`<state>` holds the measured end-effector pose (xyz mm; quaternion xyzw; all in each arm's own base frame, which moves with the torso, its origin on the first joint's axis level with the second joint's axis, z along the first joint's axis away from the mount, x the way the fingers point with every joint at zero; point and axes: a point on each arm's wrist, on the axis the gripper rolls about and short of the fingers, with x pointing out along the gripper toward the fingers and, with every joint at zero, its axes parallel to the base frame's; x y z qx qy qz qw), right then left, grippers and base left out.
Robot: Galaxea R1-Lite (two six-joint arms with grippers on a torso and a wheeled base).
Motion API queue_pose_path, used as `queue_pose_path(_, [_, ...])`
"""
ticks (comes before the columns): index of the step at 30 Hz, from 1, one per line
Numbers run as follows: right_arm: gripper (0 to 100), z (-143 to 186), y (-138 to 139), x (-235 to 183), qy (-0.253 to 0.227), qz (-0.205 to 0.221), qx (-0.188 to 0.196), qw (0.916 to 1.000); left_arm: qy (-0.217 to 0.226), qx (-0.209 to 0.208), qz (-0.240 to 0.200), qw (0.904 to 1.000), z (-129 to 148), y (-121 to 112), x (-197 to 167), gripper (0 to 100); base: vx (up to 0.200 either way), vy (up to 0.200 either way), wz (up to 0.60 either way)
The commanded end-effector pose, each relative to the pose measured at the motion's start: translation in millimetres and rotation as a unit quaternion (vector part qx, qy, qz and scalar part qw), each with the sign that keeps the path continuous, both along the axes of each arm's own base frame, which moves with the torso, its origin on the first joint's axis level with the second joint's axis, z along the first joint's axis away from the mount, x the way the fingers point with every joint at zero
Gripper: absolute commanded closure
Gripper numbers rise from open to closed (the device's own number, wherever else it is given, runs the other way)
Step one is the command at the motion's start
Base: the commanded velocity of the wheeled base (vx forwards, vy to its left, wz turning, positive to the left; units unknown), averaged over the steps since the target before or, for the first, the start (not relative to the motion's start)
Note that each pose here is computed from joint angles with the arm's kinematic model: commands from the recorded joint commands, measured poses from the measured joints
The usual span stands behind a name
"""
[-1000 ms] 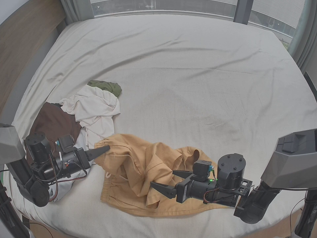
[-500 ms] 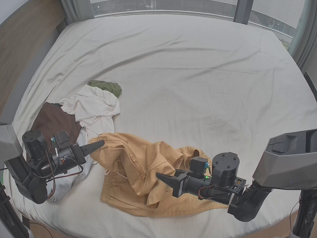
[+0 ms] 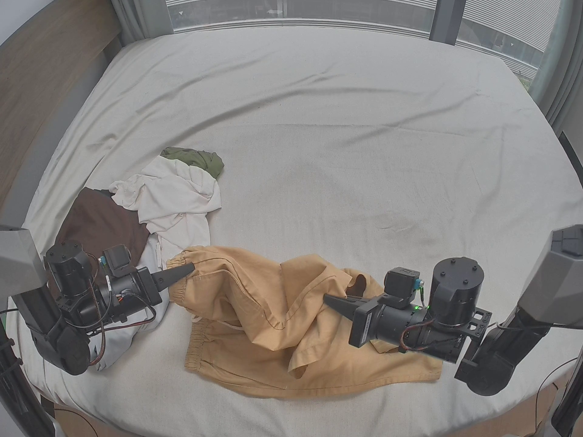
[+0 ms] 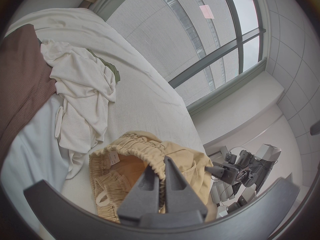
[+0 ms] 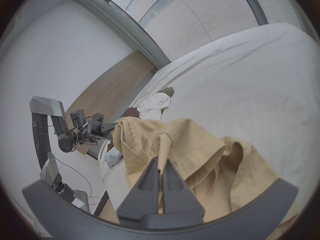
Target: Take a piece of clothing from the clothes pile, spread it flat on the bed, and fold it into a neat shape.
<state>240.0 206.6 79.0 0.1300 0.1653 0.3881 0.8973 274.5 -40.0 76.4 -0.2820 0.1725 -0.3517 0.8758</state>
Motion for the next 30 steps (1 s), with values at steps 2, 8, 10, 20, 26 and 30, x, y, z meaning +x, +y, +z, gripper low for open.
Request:
queue_pose_path(2, [100,-2,12,7,-0.010,0.009,-0.007,0.9999,-0.002,0.000,0.001,1.0000,0,0,0,100,0.000,0.000,0.00])
queue_pose_path(8, [100,-29,44,20,-0.002,0.036,-0.019,0.9992,0.000,0.001,0.001,1.0000,-1,0,0,100,0.000,0.000,0.00])
queue_pose_path(10, [100,-36,52,24,0.002,0.040,-0.023,0.9989,0.001,0.001,0.001,1.0000,-1,0,0,100,0.000,0.000,0.00])
queue_pose_path(20, [0,-35,75,25,0.001,0.072,-0.008,0.9974,0.002,0.002,0.002,1.0000,-2,0,0,100,0.000,0.000,0.00])
queue_pose_path(26, [0,-30,69,17,0.010,0.065,0.018,0.9977,0.002,0.002,0.002,1.0000,-2,0,0,100,0.000,0.000,0.00])
queue_pose_path(30, [0,-21,53,10,0.014,0.045,0.012,0.9988,0.007,0.002,0.002,1.0000,-4,0,1,100,0.000,0.000,0.00])
